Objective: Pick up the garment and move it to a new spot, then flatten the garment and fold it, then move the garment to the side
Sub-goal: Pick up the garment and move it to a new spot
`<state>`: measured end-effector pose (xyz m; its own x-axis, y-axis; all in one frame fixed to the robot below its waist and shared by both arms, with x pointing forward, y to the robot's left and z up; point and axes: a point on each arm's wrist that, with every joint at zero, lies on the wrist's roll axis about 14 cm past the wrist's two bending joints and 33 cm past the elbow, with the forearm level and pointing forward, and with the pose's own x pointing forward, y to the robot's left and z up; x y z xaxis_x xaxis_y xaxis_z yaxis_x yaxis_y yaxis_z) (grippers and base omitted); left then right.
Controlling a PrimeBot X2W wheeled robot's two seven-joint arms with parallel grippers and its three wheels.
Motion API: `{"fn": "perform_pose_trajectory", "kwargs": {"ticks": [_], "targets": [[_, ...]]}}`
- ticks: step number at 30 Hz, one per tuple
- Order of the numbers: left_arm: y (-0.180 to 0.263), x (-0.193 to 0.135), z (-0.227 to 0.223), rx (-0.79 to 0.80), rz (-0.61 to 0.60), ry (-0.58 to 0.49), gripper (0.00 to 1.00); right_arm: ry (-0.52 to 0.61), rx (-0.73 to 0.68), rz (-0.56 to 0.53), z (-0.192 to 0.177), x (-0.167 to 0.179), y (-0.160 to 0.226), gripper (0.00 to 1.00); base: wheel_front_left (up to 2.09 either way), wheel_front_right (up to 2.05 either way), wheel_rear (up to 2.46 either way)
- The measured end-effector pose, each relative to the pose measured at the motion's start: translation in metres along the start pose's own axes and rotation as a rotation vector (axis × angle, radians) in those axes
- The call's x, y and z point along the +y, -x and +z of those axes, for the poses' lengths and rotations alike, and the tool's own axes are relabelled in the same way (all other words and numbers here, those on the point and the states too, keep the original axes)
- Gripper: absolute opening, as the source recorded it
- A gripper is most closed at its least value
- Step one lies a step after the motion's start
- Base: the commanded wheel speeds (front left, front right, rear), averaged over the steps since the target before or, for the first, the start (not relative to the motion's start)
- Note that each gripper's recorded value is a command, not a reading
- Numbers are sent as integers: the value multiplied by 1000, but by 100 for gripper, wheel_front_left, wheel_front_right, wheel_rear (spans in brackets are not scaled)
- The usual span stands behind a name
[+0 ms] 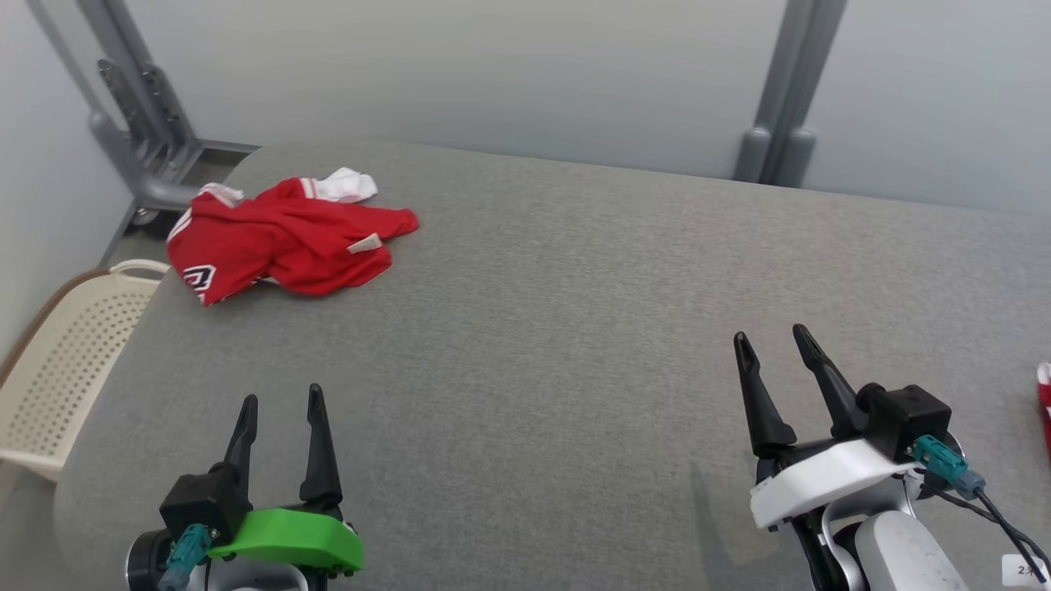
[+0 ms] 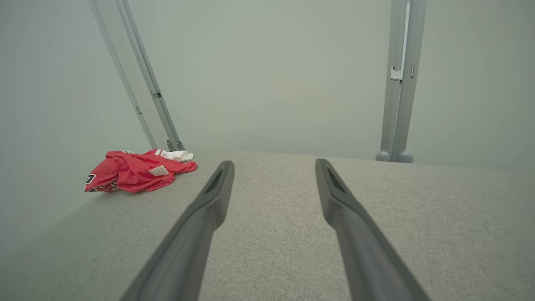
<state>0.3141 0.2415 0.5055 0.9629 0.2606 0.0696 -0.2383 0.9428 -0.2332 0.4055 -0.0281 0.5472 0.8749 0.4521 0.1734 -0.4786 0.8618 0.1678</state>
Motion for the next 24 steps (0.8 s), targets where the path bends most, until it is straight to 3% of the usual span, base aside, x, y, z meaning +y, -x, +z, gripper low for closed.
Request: {"fn": "perform_pose_trajectory", "kwargs": {"ticks": [14,24], "targets": [[45,75,19,-54,242,-16,100,-48,38,234,-20,79,-36,100,0,0,0],[40,84,27,-74,261,-27,100,-45,16,182,-16,60,-38,100,0,0,0]]}}
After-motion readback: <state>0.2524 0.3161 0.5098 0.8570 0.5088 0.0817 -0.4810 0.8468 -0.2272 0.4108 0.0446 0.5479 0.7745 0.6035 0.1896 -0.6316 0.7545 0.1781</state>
